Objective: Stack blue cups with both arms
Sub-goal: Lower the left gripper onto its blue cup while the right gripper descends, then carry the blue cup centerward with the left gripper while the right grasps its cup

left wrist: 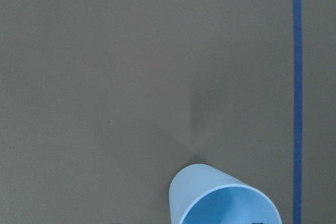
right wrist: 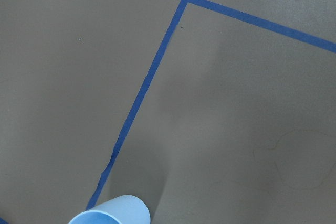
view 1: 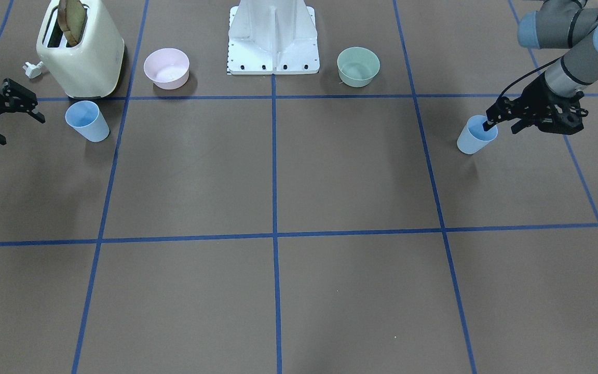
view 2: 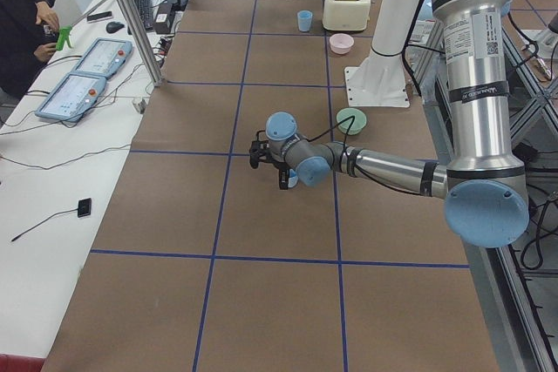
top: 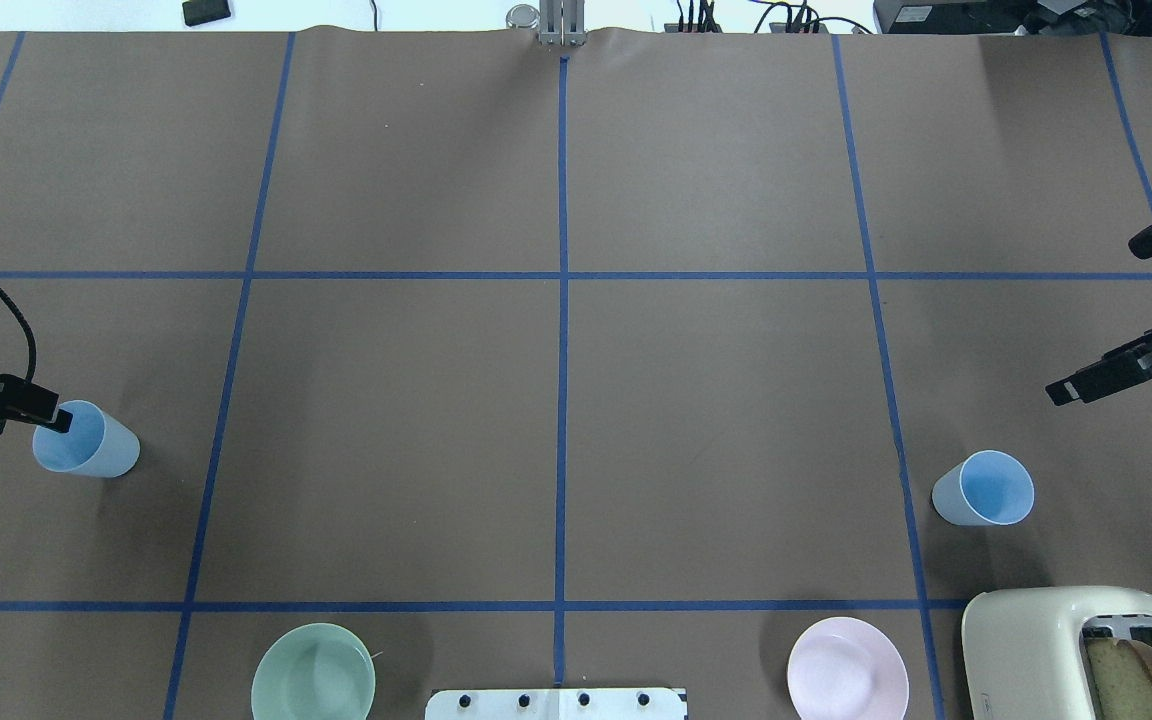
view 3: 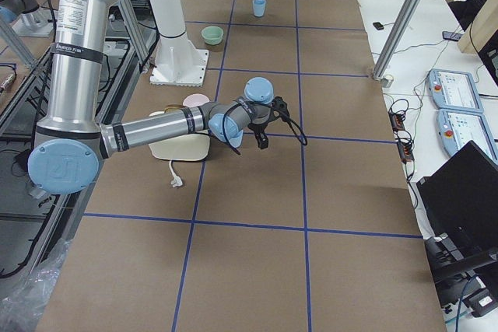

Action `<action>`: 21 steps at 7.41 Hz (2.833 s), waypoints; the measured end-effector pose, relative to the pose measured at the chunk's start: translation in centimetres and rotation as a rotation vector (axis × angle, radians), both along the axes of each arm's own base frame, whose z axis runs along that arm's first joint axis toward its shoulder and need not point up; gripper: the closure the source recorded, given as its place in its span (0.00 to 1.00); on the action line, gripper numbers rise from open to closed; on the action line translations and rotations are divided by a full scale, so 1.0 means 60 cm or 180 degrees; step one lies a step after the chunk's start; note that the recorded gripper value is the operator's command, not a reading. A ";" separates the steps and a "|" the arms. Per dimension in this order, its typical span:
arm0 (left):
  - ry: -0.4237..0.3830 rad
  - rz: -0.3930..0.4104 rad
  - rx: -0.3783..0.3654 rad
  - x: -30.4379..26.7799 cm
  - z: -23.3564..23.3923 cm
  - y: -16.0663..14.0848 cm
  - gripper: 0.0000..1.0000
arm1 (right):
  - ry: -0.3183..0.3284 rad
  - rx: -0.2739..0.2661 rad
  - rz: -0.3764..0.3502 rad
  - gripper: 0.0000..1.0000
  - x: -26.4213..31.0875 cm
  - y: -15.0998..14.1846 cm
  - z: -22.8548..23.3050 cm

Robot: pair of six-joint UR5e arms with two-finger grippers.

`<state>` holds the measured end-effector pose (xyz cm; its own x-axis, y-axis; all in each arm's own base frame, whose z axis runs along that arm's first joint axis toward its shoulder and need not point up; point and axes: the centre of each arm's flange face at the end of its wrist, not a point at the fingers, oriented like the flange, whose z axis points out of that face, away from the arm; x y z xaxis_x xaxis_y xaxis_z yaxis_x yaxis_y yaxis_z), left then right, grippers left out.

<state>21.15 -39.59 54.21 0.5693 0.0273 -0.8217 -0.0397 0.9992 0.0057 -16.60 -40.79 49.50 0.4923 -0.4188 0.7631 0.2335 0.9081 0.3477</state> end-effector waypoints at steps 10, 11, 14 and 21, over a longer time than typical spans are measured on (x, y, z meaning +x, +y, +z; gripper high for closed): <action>0.0125 0.0049 0.0135 0.012 0.027 0.003 1.00 | 0.0024 0.0081 -0.0129 0.00 -0.039 0.010 -0.012; 0.0129 0.0048 0.0143 0.012 0.026 0.004 1.00 | 0.0027 0.0083 -0.0132 0.00 -0.040 0.010 -0.012; 0.0196 -0.0018 0.0124 0.011 -0.008 0.002 1.00 | 0.0054 0.0106 -0.0159 0.00 -0.051 0.014 -0.011; 0.0081 -0.0514 -0.0423 0.153 -0.391 -0.151 1.00 | 0.0213 0.0207 -0.0270 0.02 -0.104 0.042 -0.010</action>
<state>30.33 -48.67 30.75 0.5364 -0.1723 -0.8262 0.1195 0.9846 -0.1277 -22.81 -38.28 48.93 0.5021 -0.5086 0.6995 0.3331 0.8601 0.3863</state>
